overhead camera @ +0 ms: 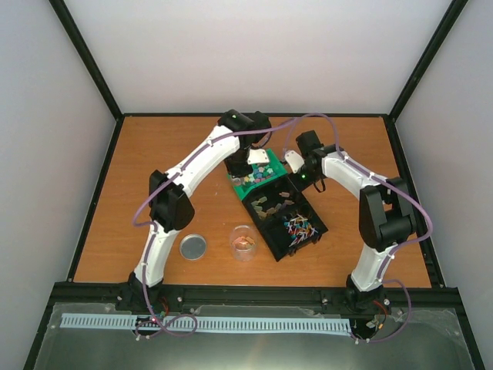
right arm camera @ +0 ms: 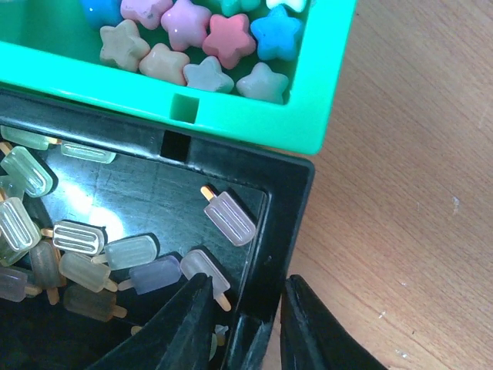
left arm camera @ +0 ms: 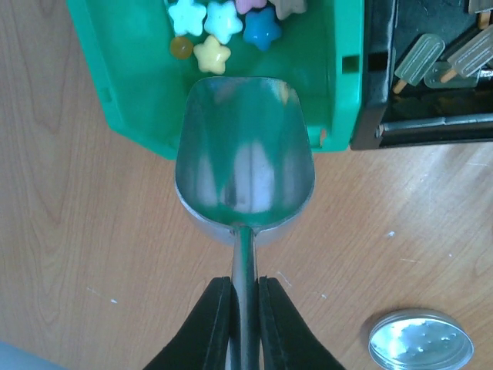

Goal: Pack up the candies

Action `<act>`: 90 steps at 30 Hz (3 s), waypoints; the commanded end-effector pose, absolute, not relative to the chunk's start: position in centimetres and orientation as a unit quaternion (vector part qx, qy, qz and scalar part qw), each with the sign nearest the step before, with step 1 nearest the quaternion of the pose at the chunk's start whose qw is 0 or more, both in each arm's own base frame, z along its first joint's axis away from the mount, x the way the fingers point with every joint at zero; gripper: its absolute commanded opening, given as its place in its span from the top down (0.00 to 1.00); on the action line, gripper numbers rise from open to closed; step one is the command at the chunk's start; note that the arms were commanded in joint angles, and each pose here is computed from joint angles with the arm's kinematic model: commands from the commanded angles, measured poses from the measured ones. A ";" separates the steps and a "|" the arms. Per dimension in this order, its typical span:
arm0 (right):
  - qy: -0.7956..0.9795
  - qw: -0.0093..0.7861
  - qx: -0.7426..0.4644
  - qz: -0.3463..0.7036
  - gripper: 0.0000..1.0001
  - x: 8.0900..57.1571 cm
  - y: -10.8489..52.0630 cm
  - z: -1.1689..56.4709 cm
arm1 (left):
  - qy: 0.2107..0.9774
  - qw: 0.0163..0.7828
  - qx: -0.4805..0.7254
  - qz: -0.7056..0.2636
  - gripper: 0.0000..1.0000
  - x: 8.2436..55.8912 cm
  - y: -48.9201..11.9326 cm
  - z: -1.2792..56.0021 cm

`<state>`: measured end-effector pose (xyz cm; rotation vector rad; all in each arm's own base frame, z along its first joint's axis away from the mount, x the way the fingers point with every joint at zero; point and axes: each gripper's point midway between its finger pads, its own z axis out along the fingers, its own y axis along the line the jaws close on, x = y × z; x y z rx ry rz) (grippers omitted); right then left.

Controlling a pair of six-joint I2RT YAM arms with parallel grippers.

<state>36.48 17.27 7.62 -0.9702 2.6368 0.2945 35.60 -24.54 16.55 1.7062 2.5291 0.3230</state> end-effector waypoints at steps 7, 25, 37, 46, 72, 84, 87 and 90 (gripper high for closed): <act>0.918 0.175 -0.340 0.107 0.75 36.0 17.7 8.8 | 0.808 0.002 0.573 0.136 0.99 36.4 -24.3 14.1; 0.908 0.175 -0.364 0.107 0.80 35.2 17.5 8.1 | 0.863 0.063 0.501 0.019 0.99 36.9 -26.2 9.5; 0.902 0.175 -0.382 0.098 0.82 34.7 17.2 7.5 | 0.873 0.125 0.469 -0.040 0.99 37.5 -26.7 5.6; 0.896 0.172 -0.401 0.083 0.83 34.6 16.6 7.4 | 0.858 0.243 0.437 -0.116 0.99 39.4 -28.1 4.9; 0.932 0.158 -0.322 0.054 0.79 37.3 8.8 6.8 | 0.769 0.403 0.433 -0.242 0.99 39.3 -27.2 9.7; 0.920 0.181 -0.340 0.077 0.61 37.5 8.9 8.6 | 0.717 0.475 0.446 -0.247 0.99 39.8 -28.0 12.9; 0.918 0.188 -0.340 0.079 0.54 37.9 8.5 9.3 | 0.706 0.482 0.452 -0.254 0.99 39.3 -28.2 13.3; 0.916 0.199 -0.340 0.082 0.49 38.5 7.9 10.4 | 0.699 0.487 0.454 -0.260 0.99 38.6 -28.1 13.7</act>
